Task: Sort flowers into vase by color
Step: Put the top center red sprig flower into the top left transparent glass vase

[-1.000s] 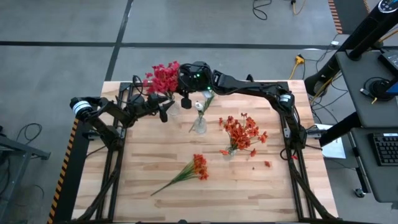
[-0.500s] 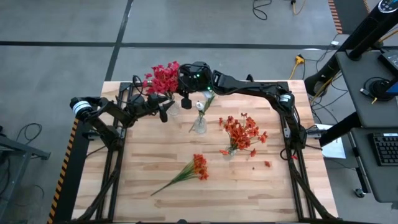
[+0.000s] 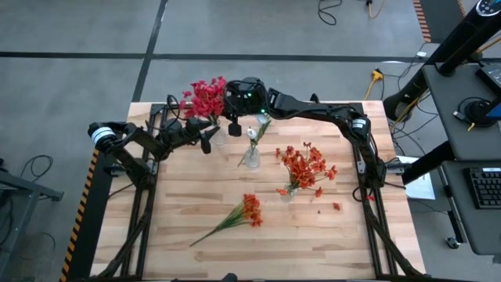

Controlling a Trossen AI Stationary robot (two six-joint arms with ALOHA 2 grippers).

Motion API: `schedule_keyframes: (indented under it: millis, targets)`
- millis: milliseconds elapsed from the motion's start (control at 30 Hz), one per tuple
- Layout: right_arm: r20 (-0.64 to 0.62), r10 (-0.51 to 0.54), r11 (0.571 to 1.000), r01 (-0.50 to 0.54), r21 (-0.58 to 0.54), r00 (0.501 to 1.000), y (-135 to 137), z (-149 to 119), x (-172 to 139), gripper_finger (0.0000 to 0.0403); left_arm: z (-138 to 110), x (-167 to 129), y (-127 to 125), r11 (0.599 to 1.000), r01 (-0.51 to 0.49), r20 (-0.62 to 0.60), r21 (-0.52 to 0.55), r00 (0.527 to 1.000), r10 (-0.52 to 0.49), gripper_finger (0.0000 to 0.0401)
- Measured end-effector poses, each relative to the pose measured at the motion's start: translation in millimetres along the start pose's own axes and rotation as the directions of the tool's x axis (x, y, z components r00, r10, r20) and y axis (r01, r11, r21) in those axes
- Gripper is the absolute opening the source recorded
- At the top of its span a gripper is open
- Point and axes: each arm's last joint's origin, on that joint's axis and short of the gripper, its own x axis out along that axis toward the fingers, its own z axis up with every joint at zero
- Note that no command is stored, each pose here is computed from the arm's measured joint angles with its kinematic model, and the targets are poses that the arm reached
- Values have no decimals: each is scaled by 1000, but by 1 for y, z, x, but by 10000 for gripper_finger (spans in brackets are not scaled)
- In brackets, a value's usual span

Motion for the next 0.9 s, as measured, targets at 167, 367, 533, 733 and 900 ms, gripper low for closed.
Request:
schedule_keyframes:
  millis: [167,367,533,733,900]
  targets:
    - [-17,-40,999,40,-13,999,-1,-1,0,13,0,0,0,1000,0,0,0,1000,0,137]
    - [-14,-36,999,36,-11,999,-1,-1,0,13,0,0,0,1000,0,0,0,1000,0,135]
    - [-13,-35,999,35,-7,999,-1,0,0,13,0,0,0,1000,0,-1,0,1000,0,118]
    - [-10,-30,999,30,12,999,-1,0,0,20,0,0,0,1000,0,-1,1,1000,0,101]
    - [-10,-30,999,31,44,999,-1,0,0,76,0,0,0,1000,-4,-1,0,1000,4,104]
